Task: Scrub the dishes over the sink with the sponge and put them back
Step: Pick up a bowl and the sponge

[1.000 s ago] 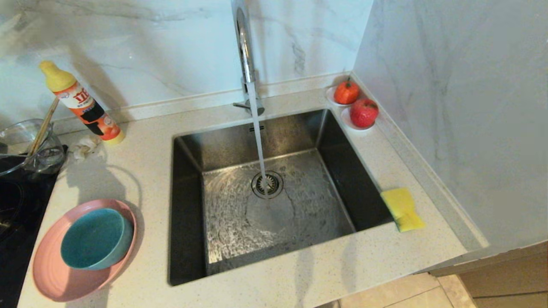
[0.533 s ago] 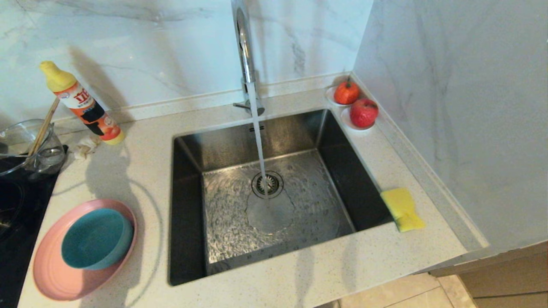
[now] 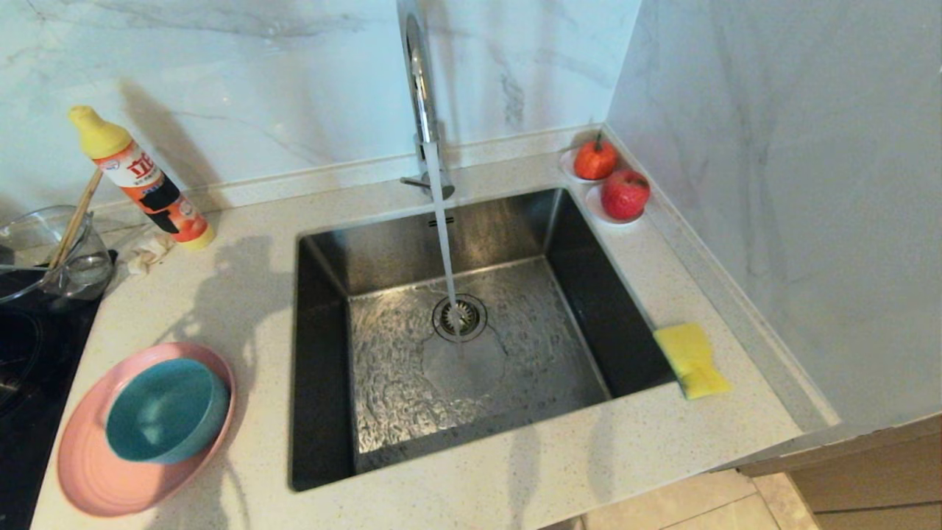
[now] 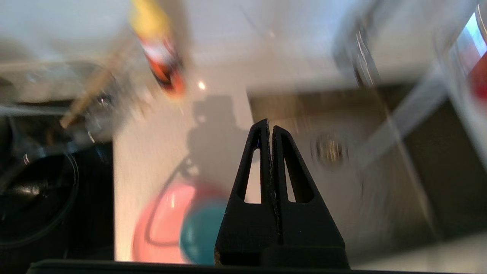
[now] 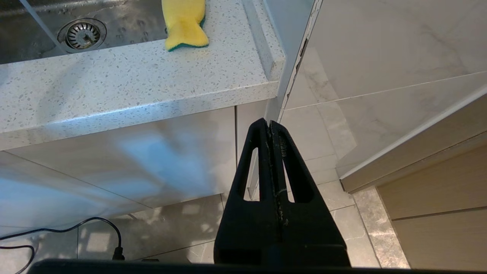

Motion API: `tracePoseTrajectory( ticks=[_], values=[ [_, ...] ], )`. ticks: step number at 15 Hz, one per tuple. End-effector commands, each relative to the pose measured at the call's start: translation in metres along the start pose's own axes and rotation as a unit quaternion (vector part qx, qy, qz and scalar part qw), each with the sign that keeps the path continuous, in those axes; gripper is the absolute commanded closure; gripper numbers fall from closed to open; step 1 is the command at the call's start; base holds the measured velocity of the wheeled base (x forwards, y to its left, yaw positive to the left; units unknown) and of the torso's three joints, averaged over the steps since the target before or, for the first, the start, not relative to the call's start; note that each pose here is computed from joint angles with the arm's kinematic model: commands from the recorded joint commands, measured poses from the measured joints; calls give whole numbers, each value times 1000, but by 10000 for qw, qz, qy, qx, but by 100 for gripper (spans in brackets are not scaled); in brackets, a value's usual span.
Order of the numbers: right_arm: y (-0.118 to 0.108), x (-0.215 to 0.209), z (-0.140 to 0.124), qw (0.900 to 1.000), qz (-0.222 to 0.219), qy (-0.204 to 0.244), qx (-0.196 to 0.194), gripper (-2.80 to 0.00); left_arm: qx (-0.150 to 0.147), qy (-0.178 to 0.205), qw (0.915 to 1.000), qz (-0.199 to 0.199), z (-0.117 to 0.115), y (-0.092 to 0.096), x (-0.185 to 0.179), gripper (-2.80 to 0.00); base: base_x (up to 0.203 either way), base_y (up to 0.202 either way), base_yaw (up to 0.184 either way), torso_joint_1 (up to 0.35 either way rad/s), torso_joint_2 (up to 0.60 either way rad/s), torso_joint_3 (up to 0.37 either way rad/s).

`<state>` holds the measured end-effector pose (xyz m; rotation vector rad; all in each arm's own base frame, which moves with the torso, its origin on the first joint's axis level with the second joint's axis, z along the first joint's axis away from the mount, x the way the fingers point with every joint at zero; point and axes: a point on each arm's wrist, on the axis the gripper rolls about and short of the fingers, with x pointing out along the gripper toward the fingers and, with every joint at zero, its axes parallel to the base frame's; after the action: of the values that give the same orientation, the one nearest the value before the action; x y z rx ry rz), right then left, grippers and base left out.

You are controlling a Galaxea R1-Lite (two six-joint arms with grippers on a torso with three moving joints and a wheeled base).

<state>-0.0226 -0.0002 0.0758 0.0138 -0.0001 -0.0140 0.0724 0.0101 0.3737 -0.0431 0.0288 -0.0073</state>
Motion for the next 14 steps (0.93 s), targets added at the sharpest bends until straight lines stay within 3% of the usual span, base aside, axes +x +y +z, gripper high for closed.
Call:
tracePoseTrajectory(
  ticks=[1, 5, 7, 10, 14],
  values=[
    [0, 0, 0, 10000, 1, 0, 0, 0, 541, -222, 9976, -365, -55, -14, -73, 0, 0, 0, 0, 0, 0, 0],
    [0, 0, 0, 10000, 1, 0, 0, 0, 875, 338, 9935, -651, -172, -12, -103, 0, 0, 0, 0, 0, 0, 0],
    [0, 0, 0, 10000, 1, 0, 0, 0, 604, 800, 9937, -495, -211, -8, -91, 0, 0, 0, 0, 0, 0, 0],
    [0, 0, 0, 10000, 1, 0, 0, 0, 352, 919, 9946, -319, -252, -4, -74, 0, 0, 0, 0, 0, 0, 0],
    [0, 0, 0, 10000, 1, 0, 0, 0, 312, 795, 9963, 62, -284, -1, -64, 0, 0, 0, 0, 0, 0, 0]
  ],
)
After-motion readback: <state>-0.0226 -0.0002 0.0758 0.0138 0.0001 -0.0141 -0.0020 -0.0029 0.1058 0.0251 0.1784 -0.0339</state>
